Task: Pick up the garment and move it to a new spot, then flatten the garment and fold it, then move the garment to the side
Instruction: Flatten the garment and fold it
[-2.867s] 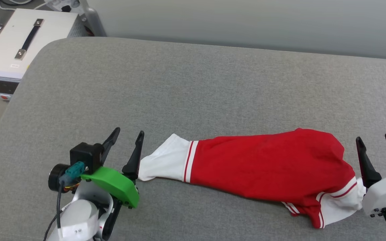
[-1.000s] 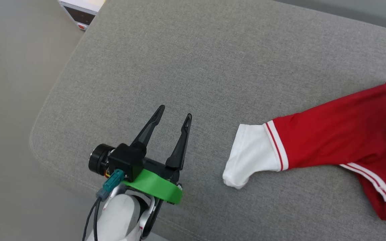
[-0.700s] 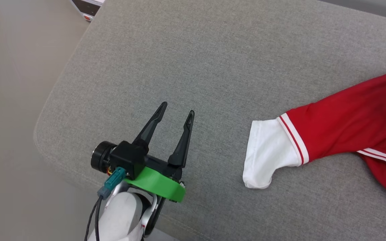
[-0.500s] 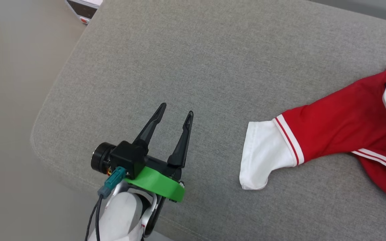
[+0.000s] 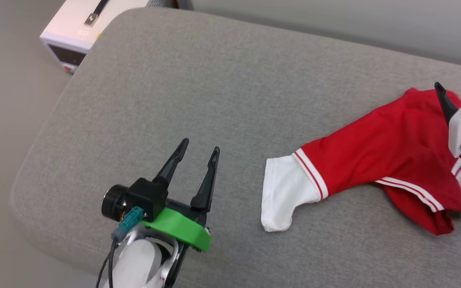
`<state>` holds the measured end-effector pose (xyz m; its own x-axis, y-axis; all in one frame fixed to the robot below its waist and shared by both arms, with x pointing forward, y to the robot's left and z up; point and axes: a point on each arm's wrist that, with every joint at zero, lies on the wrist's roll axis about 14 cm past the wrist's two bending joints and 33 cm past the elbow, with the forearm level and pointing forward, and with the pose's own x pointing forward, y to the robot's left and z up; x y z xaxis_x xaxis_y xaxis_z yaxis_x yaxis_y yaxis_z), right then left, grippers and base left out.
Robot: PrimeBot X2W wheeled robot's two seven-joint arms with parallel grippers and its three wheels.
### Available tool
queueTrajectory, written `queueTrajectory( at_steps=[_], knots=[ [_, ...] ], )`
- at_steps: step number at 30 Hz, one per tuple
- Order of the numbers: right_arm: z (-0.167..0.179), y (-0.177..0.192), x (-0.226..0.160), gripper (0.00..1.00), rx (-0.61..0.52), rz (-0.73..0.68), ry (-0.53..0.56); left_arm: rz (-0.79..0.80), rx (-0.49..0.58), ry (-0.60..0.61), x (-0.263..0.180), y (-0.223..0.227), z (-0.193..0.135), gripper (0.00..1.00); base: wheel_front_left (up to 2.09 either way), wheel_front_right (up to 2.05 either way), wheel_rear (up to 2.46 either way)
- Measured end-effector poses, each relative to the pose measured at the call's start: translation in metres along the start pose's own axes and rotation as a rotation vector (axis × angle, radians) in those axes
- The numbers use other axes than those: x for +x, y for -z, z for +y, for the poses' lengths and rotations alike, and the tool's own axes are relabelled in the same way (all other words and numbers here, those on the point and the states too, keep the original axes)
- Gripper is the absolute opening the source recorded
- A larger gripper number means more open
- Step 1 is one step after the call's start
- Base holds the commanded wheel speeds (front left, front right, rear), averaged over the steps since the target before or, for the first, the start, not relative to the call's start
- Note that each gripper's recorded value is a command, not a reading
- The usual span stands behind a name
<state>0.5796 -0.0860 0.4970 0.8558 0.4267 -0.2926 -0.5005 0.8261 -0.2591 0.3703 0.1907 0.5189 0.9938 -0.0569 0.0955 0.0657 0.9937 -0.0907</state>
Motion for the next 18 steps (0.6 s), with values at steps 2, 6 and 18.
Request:
queueTrajectory(
  at_steps=[2,6,18],
  knots=[
    [-0.011,-0.011,-0.017,1.00,0.057,-0.085,0.045,0.000,-0.015,0.012,-0.002,0.001,-0.004,1.00,0.00,0.00,0.00],
    [-0.023,-0.020,-0.052,1.00,0.134,-0.203,0.112,-0.001,-0.038,0.038,-0.004,0.002,-0.013,1.00,0.00,0.00,0.00],
    [-0.025,-0.010,-0.170,1.00,0.255,-0.405,0.316,-0.036,-0.102,0.104,0.000,-0.006,-0.036,1.00,0.00,0.00,0.00]
  ],
)
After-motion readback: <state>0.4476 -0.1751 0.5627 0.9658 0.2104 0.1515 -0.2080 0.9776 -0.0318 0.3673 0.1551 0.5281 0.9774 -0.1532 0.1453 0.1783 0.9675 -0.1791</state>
